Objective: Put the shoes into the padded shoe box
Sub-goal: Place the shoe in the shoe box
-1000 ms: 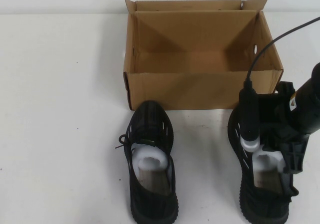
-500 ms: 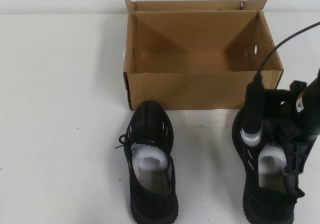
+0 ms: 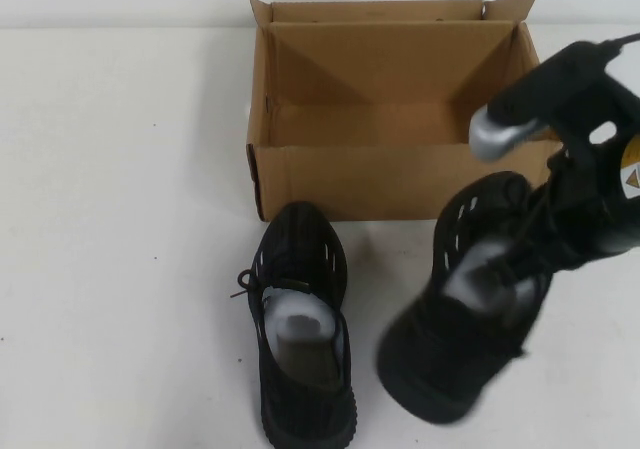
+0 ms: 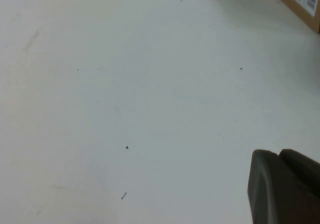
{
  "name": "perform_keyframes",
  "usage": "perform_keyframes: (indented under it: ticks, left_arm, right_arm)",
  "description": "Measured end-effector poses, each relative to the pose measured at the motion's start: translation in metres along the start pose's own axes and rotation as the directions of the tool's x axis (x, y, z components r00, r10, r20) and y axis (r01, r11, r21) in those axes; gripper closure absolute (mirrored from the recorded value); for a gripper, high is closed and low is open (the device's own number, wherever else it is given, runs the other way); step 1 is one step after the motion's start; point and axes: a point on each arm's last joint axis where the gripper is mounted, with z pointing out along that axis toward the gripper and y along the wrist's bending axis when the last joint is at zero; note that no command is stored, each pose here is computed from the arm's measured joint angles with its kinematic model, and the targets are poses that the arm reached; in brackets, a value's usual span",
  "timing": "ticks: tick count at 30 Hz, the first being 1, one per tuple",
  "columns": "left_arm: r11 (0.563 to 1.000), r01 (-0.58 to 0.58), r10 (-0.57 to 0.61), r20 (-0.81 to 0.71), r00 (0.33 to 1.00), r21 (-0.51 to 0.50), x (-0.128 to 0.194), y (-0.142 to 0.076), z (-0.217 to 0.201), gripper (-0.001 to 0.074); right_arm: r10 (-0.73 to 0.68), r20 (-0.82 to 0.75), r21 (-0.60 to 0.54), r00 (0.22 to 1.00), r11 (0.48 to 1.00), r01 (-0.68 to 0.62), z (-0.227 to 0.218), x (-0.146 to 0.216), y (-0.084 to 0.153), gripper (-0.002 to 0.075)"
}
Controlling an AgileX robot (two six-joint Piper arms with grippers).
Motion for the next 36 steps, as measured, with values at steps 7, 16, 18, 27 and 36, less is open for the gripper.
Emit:
perform_keyframes:
  ticks: [7, 16, 18, 27, 36]
  left_arm:
    - [1.0, 0.0, 0.0, 0.0, 1.0, 0.0, 0.0, 0.0, 0.0, 0.0739]
    - [1.0, 0.0, 0.0, 0.0, 1.0, 0.0, 0.0, 0.0, 0.0, 0.0739]
    - [1.0, 0.0, 0.0, 0.0, 1.0, 0.0, 0.0, 0.0, 0.0, 0.0739]
    - [1.0, 0.0, 0.0, 0.0, 1.0, 0.0, 0.0, 0.0, 0.0, 0.0739]
    - [1.0, 0.0, 0.0, 0.0, 1.0, 0.0, 0.0, 0.0, 0.0, 0.0739]
  right_arm:
    - [0.404, 0.215, 0.051, 0.889, 0.904, -0.423, -0.004, -0.015, -0.008, 0.0734]
    - [0.437, 0.36, 0.04, 0.824, 0.875, -0.482, -0.011, -0.028, -0.015, 0.0734]
    - [0.431, 0.389, 0.035, 0.814, 0.876, -0.481, -0.013, -0.033, -0.015, 0.0734]
    - [0.372, 0.455, 0.035, 0.809, 0.9, -0.434, -0.018, -0.064, -0.011, 0.0734]
    - [0.288, 0.512, 0.095, 0.809, 0.917, -0.386, -0.001, -0.105, -0.007, 0.0734]
